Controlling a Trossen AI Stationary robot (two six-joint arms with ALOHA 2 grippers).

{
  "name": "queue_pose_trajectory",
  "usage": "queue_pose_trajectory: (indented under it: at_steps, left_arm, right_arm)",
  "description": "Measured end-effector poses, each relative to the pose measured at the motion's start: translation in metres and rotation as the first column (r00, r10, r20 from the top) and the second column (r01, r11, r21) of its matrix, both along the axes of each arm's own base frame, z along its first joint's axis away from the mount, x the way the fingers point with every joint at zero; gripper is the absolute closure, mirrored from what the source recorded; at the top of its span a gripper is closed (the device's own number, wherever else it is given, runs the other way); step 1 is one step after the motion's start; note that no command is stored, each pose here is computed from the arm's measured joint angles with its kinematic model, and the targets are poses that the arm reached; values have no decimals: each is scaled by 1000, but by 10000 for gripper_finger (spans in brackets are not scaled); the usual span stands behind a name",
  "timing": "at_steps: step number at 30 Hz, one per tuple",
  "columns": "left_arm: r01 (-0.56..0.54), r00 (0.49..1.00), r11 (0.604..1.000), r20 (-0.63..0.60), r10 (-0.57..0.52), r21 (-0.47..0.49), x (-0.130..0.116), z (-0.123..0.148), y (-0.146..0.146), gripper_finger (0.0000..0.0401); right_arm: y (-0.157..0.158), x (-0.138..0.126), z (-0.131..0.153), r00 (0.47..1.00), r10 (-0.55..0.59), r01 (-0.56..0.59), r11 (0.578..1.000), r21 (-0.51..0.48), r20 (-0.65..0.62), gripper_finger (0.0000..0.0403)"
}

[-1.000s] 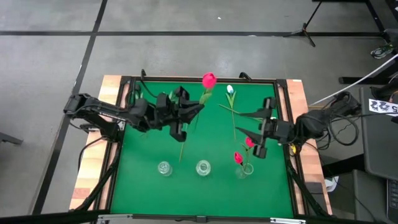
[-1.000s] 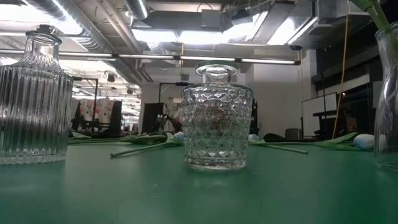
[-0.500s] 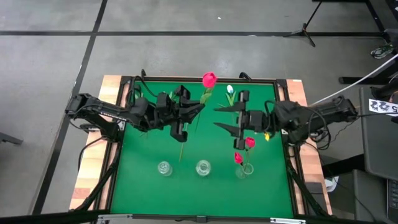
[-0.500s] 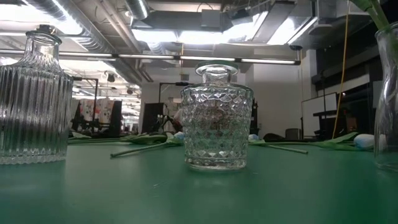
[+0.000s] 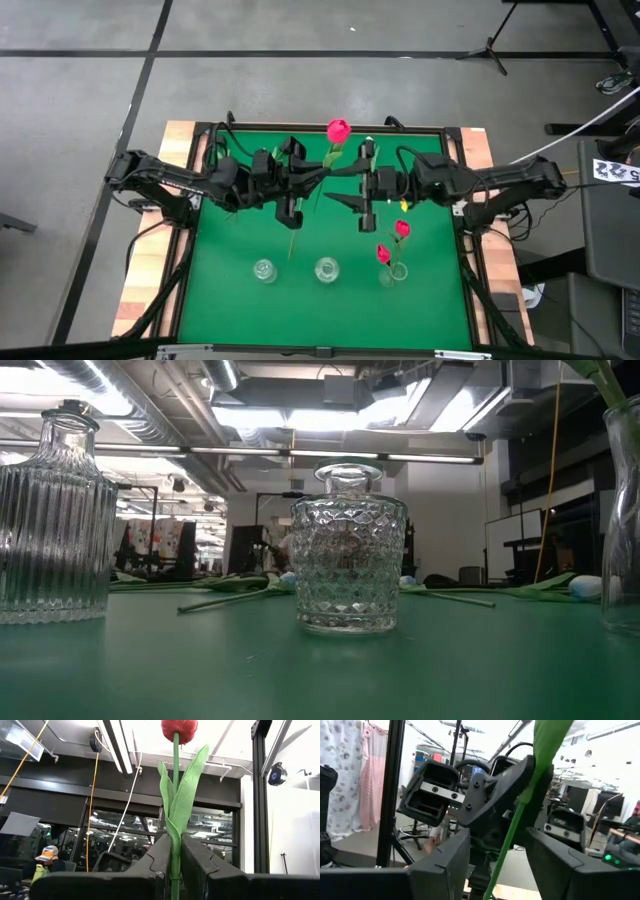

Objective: Sort flowers into vase by color
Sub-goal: Put the pink tulip into the transparent vase

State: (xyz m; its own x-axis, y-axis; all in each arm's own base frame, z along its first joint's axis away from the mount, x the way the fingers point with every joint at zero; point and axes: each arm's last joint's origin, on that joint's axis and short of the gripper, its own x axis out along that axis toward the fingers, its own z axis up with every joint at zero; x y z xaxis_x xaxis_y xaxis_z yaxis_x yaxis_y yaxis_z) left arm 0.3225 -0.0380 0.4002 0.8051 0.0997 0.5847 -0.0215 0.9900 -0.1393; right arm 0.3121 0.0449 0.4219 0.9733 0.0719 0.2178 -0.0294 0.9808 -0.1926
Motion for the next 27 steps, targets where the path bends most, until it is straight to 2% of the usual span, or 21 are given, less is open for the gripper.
queue_pose_trajectory:
  at_steps: [10, 27]
  left_arm:
    - [3, 999, 1000, -35, -3, 1, 2, -3, 0, 370]
    - [-9, 999, 1000, -50, 10, 7, 3, -4, 3, 370]
  right_arm:
    - [-9, 2, 2, 999, 12, -13, 1000, 9, 36, 214]
    - [-18, 12, -7, 1000, 28, -28, 999, 30, 3, 215]
